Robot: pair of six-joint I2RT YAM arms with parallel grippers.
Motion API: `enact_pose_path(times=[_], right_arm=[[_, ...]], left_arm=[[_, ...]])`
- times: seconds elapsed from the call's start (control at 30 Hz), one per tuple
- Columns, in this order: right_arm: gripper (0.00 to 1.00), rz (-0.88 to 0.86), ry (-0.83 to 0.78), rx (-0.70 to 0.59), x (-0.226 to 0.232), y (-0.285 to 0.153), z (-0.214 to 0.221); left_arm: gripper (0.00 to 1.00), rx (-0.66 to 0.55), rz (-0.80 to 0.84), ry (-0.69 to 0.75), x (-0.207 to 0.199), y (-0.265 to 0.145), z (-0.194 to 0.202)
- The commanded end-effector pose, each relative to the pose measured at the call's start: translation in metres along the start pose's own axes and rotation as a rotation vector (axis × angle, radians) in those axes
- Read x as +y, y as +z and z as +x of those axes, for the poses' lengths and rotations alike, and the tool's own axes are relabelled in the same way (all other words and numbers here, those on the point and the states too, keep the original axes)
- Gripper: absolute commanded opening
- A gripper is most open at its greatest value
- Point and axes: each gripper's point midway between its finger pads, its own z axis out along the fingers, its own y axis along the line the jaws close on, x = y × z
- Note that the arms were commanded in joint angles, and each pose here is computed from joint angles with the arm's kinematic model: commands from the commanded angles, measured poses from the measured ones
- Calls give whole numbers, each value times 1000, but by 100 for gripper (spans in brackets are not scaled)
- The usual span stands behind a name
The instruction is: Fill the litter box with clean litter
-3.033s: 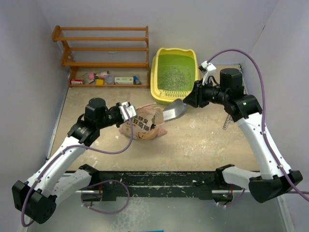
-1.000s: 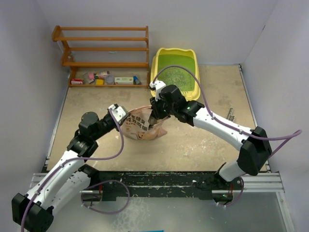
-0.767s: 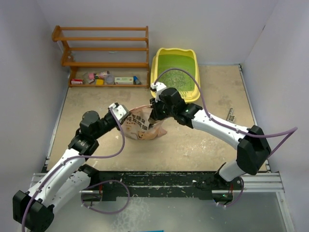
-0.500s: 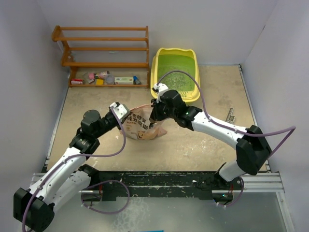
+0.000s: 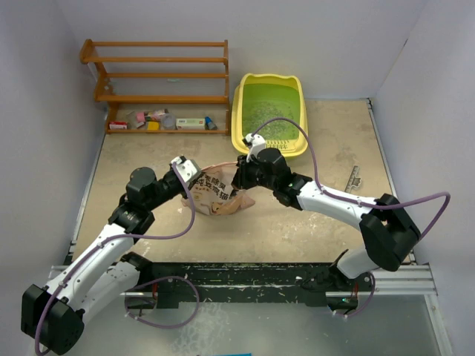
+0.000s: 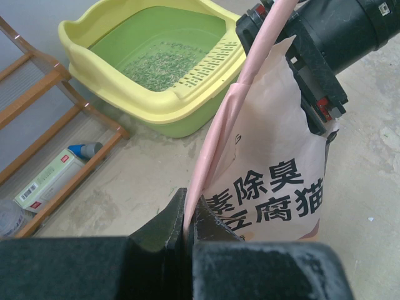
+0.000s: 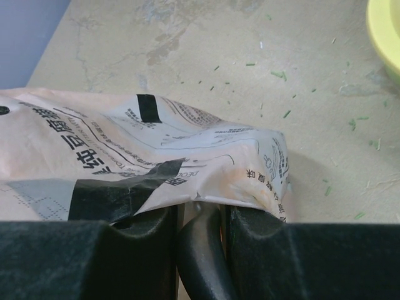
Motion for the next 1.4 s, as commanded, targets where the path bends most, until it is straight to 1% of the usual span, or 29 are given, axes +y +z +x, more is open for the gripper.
enact_pose_path(times=[0.0,0.2,0.47,0.87,1.03,1.37], right_arm=[[0,-91,156,97,16,-4,46],[0,-137,232,-11,25,-10,28],[0,-222,353,-95,33,-11,26],[0,-375,453,-257,41,-28,6],[0,-390,468,-306,36,-36,3],[0,-342,474,-406,15,-60,2]], left_arm=[[0,-168,8,45,7,1,-59],[0,-160,15,41,6,2,-57],[0,-153,19,38,5,3,-56],[0,-144,29,34,3,4,-53],[0,-145,29,36,3,3,-54],[0,-162,32,37,2,2,-57]])
